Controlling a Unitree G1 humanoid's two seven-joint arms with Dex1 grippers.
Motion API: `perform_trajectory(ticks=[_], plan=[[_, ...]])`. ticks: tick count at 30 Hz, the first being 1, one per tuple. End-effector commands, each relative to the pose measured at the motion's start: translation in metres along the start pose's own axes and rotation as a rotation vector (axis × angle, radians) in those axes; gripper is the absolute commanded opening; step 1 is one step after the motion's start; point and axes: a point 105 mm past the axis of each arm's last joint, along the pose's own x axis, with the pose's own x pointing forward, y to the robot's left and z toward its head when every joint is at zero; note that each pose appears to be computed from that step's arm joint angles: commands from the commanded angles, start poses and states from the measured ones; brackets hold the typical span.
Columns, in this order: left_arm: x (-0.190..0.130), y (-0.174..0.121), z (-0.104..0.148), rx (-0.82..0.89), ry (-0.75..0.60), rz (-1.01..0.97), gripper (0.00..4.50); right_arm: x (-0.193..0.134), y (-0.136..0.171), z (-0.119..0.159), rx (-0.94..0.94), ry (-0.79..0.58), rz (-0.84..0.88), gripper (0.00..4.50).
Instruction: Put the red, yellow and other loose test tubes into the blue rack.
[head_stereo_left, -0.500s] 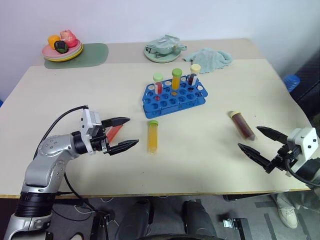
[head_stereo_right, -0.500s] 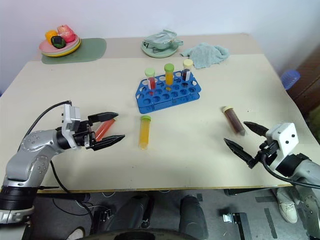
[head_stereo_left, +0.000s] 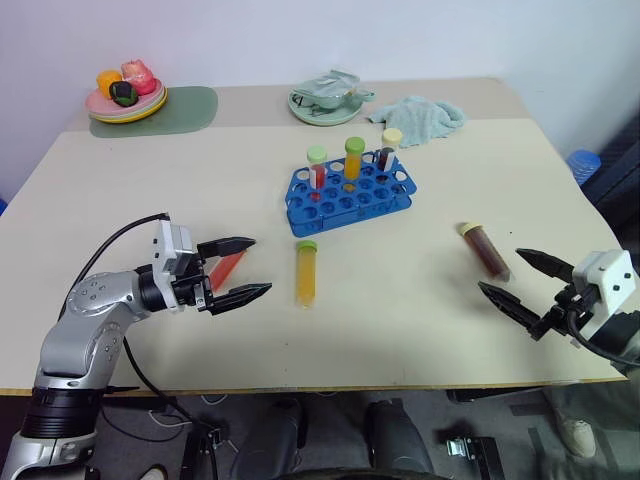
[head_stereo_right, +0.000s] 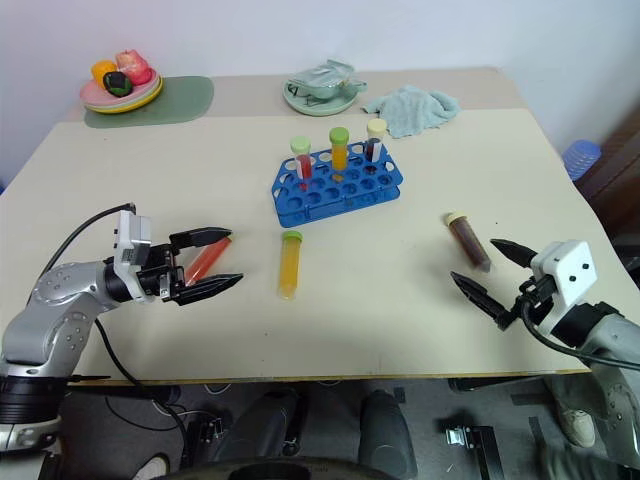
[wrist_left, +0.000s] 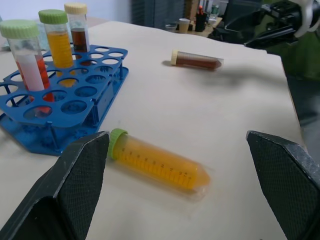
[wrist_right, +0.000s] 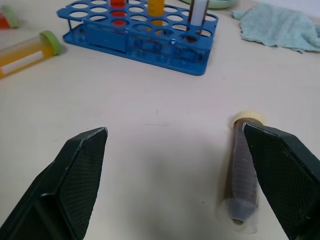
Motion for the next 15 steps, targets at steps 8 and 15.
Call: perform_trajectory(ticks=[8,15], plan=[[0.018,-0.006,0.01,0.051,-0.035,-0.117,4.46,0.043,-0.057,0.024,0.008,0.361,-0.147,4.43],[0.031,-0.01,0.012,0.047,-0.06,-0.166,4.46,0.077,-0.071,0.039,0.191,0.541,-0.124,4.43]])
